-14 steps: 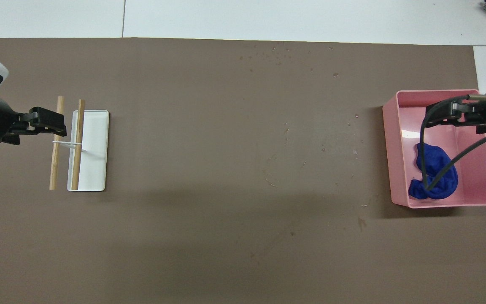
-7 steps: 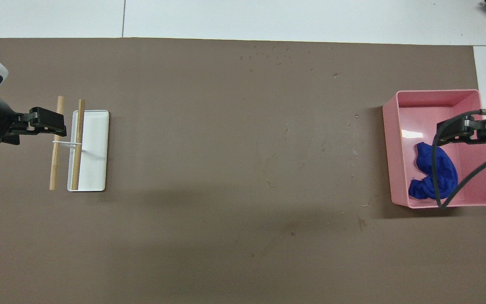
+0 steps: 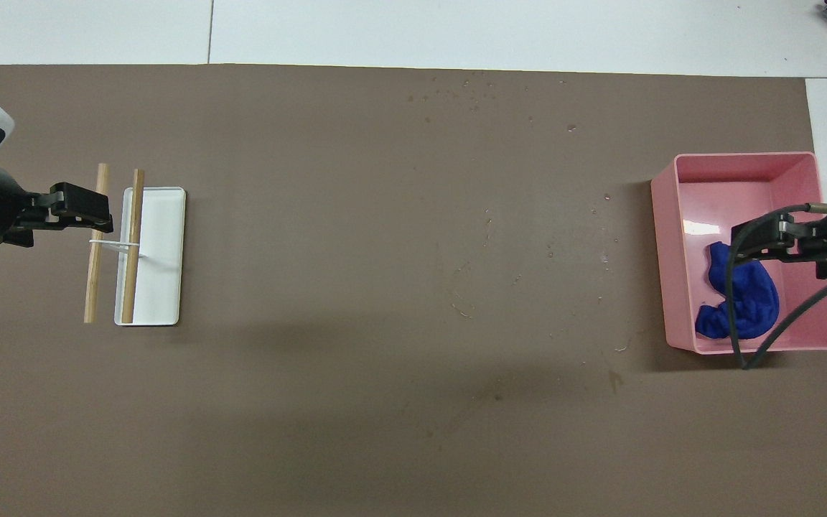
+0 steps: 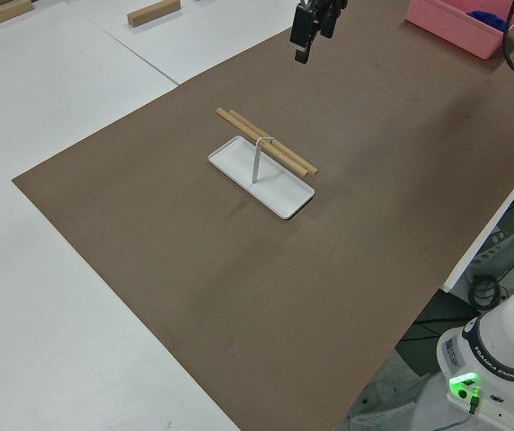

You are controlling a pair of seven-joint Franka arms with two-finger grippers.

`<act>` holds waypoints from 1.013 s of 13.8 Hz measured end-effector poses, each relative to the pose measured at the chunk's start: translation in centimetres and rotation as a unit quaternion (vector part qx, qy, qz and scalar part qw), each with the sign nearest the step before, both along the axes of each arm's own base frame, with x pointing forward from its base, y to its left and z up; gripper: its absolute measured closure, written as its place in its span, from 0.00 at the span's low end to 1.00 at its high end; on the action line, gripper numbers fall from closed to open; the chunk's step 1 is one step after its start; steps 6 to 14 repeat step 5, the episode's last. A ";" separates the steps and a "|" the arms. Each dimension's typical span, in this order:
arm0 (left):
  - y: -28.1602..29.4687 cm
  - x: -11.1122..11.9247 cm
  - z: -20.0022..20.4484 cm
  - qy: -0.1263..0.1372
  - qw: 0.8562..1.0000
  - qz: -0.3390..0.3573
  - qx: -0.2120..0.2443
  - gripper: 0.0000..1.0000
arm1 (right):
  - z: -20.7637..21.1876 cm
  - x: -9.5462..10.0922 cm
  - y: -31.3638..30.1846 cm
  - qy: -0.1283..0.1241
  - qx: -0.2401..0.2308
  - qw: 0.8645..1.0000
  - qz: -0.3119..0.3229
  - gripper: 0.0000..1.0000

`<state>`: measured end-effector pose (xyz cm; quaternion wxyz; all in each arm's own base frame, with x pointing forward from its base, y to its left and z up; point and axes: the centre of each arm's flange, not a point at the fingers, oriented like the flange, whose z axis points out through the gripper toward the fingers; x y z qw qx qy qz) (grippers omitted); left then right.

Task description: Wipe water with towel using both arms

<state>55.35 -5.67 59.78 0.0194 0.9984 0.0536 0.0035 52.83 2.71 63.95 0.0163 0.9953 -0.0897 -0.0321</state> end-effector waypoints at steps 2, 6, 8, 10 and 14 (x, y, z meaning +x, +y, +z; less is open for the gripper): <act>0.0 0.0 -0.1 0.001 1.000 0.000 0.000 0.00 | -0.1 0.0 0.1 0.001 0.000 1.000 0.001 0.01; 0.0 0.0 -0.1 0.001 1.000 0.000 0.000 0.00 | -0.3 0.0 0.1 -0.001 0.000 1.000 0.001 0.01; 0.0 0.0 -0.1 0.001 1.000 0.000 0.000 0.00 | -0.3 0.0 0.1 -0.001 0.000 1.000 0.001 0.01; 0.0 0.0 -0.1 0.001 1.000 0.000 0.000 0.00 | -0.3 0.0 0.1 -0.001 0.000 1.000 0.001 0.01; 0.0 0.0 -0.1 0.001 1.000 0.000 0.000 0.00 | -0.3 0.0 0.1 -0.001 0.000 1.000 0.001 0.01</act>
